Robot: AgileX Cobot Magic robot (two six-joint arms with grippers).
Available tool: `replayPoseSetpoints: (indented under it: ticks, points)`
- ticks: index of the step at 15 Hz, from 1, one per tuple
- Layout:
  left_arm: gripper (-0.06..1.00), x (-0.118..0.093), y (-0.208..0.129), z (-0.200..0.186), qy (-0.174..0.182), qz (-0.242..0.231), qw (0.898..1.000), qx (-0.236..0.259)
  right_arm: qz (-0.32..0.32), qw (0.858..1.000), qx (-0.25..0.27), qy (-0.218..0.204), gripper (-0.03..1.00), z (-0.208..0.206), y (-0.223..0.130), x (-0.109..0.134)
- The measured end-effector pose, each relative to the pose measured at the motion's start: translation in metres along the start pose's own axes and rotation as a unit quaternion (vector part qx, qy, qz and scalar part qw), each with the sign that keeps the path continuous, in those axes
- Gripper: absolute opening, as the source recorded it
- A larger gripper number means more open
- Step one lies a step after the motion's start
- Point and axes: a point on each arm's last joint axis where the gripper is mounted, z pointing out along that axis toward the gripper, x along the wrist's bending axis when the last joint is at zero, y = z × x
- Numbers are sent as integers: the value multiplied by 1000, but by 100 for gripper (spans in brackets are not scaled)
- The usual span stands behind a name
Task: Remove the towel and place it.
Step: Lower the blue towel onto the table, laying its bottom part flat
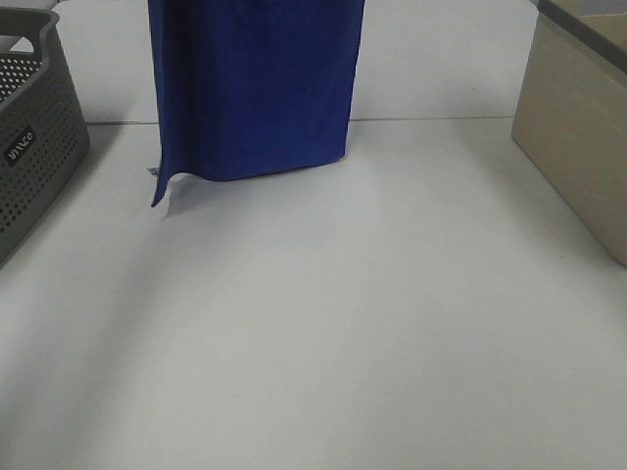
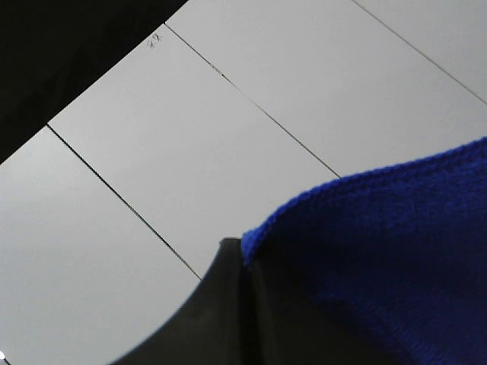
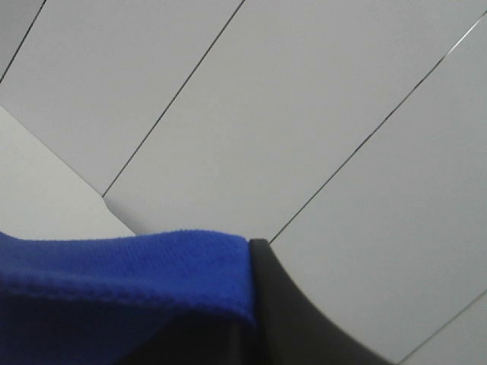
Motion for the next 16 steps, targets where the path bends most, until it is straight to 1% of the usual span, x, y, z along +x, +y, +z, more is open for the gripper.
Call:
replayPoseSetpoints:
  ticks: [2,4,5,6,8,10,13,15,16]
  points:
    - [0,-1,-15,5,9,4,1000,-13,-10,1000,-14,-2,2,8,-5,6]
    - [0,1,-35,14,25,12,999,-19,-21,999,-23,-8,2,17,-15,8]
    - [0,7,-51,24,47,18,998,-26,-23,999,-31,-25,2,24,-30,-1]
    - [0,7,-56,30,60,16,997,-34,-19,999,-35,-31,2,27,-37,-4]
    - [0,2,-66,39,76,10,996,-47,-17,998,-51,-35,2,32,-41,-2]
    - [0,-4,-75,42,79,7,996,-49,-17,998,-57,-35,2,35,-43,0]
    - [0,-12,-83,43,73,-13,996,-44,-27,998,-53,-32,2,39,-49,5]
    - [0,-10,-82,43,74,-14,996,-47,-33,997,-61,-39,2,38,-46,0]
    - [0,-10,-82,43,74,-14,996,-47,-34,996,-70,-48,2,38,-44,-6]
